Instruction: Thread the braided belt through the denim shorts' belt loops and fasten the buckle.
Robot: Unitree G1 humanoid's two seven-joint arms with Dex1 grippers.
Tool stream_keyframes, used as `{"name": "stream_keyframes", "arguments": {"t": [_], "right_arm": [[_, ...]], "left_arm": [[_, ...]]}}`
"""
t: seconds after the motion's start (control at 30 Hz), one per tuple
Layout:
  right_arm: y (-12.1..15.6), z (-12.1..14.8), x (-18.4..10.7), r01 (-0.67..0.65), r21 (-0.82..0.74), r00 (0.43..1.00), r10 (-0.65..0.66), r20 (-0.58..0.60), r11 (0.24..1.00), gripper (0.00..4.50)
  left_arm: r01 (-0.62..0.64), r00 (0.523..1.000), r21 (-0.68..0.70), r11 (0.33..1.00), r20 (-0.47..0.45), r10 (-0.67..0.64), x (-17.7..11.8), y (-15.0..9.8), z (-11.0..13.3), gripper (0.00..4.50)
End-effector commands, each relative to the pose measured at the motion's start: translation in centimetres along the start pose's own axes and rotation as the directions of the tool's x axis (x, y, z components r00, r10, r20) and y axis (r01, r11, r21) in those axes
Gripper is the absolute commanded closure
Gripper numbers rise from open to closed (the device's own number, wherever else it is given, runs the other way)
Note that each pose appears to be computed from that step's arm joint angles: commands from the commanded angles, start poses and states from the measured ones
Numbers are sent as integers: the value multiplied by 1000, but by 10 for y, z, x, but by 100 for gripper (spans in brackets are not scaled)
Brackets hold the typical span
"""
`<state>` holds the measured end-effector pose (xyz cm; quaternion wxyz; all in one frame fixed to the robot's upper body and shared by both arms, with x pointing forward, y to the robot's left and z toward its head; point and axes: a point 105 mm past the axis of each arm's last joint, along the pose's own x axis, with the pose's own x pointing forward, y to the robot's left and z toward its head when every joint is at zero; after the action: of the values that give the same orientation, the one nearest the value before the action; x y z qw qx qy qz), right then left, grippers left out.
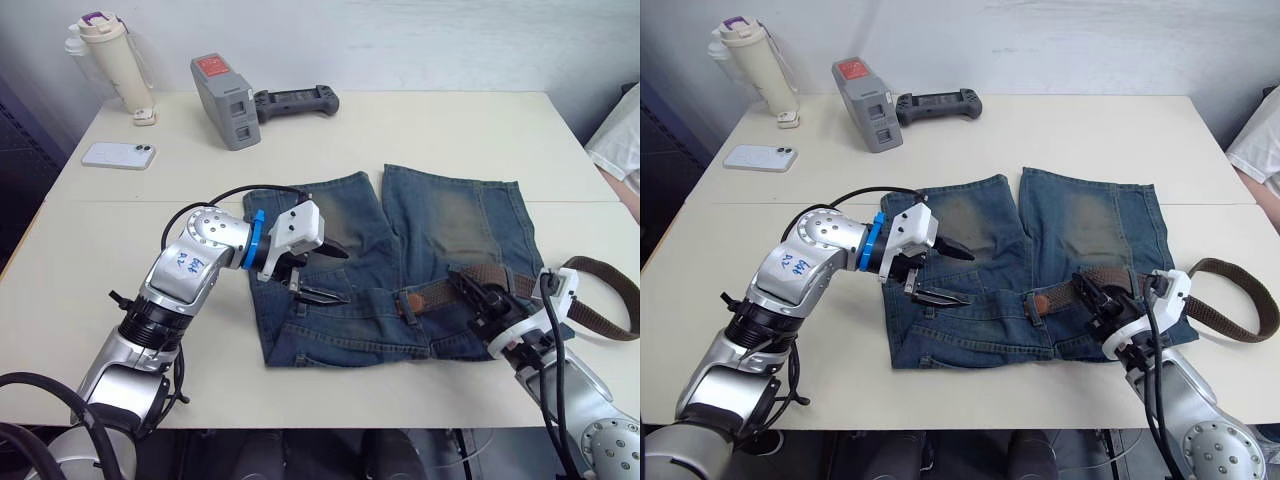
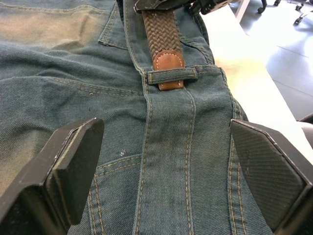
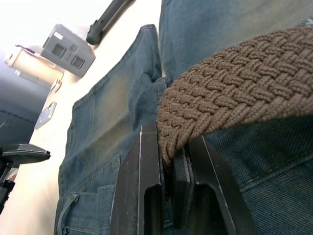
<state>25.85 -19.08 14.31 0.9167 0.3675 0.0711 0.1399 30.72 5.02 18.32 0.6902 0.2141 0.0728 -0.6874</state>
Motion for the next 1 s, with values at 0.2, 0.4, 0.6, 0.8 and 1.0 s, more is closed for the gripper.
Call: {"name": "stream_keyframes", "arguments": {"t": [0.2,0.4,0.6,0.8,1.0], "right_arm": [[-2,-18,7,23,-77,998,-28,-62,997,446],[4,-29,16,25,-41,999,-27,-42,999,446],[23,-40,25,-11,33,1000,12,-26,999,446],[33,-51,33,-25,149,1000,26,-10,989,446],[31,-67,40,8,220,998,6,-65,975,446]], "left_arm": [[-3,1000,60,998,13,3,-3,-1,13,0],[3,1000,52,999,17,-4,-2,-2,13,0],[26,1000,26,999,5,-26,-1,-6,10,0],[36,999,13,999,-24,-35,-1,-8,5,0],[31,999,10,999,-27,-30,-1,-8,4,0]]}}
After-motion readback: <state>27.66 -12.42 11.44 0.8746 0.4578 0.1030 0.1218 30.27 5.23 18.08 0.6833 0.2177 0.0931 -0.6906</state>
